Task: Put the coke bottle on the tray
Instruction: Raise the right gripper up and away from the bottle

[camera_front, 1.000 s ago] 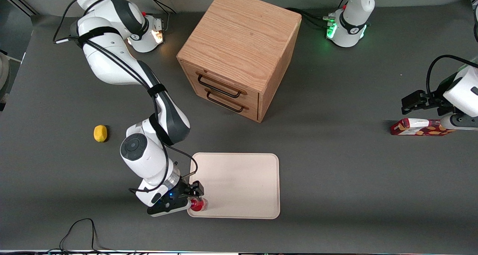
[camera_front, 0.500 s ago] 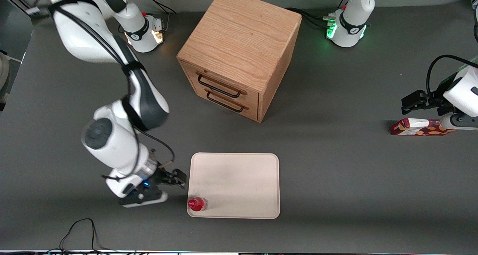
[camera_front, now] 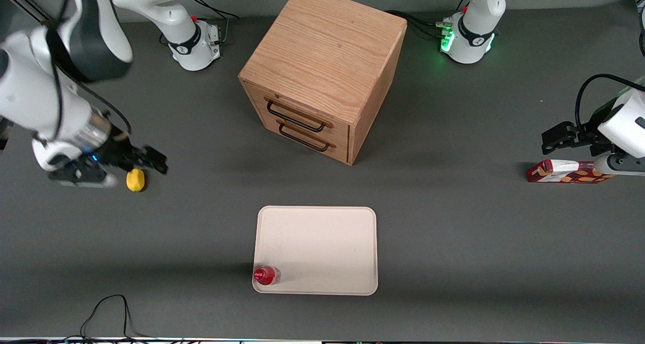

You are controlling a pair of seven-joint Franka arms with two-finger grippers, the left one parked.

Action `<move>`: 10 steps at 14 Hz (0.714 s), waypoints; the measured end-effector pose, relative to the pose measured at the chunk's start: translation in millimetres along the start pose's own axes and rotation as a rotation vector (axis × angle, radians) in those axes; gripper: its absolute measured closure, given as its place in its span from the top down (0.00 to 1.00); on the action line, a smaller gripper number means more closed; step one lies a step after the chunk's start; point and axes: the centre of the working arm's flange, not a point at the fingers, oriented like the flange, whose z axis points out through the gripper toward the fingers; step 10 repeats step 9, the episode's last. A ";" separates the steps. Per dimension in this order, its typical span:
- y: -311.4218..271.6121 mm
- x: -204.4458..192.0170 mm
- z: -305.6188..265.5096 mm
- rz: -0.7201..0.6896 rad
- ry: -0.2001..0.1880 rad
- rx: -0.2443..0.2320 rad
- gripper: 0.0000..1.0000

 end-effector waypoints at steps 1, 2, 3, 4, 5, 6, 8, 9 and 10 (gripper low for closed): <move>16.2 -16.4 -12.3 0.010 -0.016 -0.006 1.00; 27.6 -28.2 -23.6 0.010 -0.024 -0.029 1.00; 37.0 -36.5 -34.1 0.008 -0.029 -0.056 1.00; 45.6 -41.1 -42.4 0.015 -0.038 -0.070 1.00; 53.0 -42.8 -50.3 0.025 -0.046 -0.077 1.00; 57.1 -42.6 -58.0 0.032 -0.053 -0.082 1.00; 57.9 -40.7 -70.5 0.033 -0.049 -0.090 1.00; 58.0 -38.9 -74.0 0.031 -0.044 -0.099 1.00; 58.0 -38.9 -74.0 0.031 -0.044 -0.099 1.00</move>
